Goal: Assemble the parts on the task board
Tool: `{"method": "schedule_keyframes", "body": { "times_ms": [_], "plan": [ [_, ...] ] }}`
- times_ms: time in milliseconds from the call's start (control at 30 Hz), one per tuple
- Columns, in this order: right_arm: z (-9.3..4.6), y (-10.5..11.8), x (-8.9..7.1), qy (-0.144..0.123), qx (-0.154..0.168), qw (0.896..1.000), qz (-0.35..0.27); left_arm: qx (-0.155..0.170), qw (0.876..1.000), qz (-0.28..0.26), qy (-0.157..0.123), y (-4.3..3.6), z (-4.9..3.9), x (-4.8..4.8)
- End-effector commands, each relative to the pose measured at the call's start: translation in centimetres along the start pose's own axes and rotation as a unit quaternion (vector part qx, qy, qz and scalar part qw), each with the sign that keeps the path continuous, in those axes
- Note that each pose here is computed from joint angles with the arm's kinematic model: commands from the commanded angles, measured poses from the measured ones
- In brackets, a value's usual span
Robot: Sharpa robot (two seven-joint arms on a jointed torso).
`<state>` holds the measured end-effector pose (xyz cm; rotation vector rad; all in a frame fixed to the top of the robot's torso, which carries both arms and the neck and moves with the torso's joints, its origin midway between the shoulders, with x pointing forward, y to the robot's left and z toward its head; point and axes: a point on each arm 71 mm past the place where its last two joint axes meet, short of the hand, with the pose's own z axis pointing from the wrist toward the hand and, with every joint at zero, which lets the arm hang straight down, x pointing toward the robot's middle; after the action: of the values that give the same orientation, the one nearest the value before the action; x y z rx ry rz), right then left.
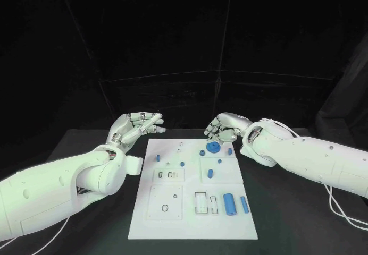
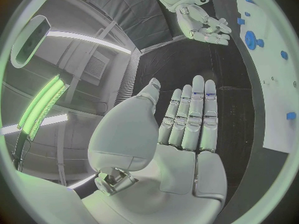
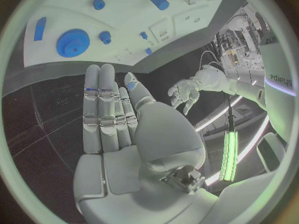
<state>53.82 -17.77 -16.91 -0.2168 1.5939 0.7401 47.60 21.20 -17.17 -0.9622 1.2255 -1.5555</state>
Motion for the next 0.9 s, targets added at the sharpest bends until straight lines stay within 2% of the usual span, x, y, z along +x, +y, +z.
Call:
{"method": "schedule_keyframes", "body": {
  "times_ms": [33, 167, 433, 900],
  "plan": [
    [0.5, 0.1, 0.6, 0.046, 0.019, 0.994, -0.099, 0.006, 1.0, -0.009, 0.023, -0.35, -0.18, 0.92],
    [0.9, 0.4, 0.9, 0.063, 0.02, 0.991, -0.112, 0.005, 0.999, -0.013, 0.029, -0.42, -0.25, 1.28],
    [1.4, 0.8, 1.4, 0.083, 0.02, 0.989, -0.122, 0.004, 0.999, -0.013, 0.029, -0.44, -0.32, 1.12],
    [1.7, 1.6, 1.6, 0.086, 0.01, 0.988, -0.126, 0.002, 1.0, -0.013, 0.029, -0.37, -0.31, 0.79]
  ]
}}
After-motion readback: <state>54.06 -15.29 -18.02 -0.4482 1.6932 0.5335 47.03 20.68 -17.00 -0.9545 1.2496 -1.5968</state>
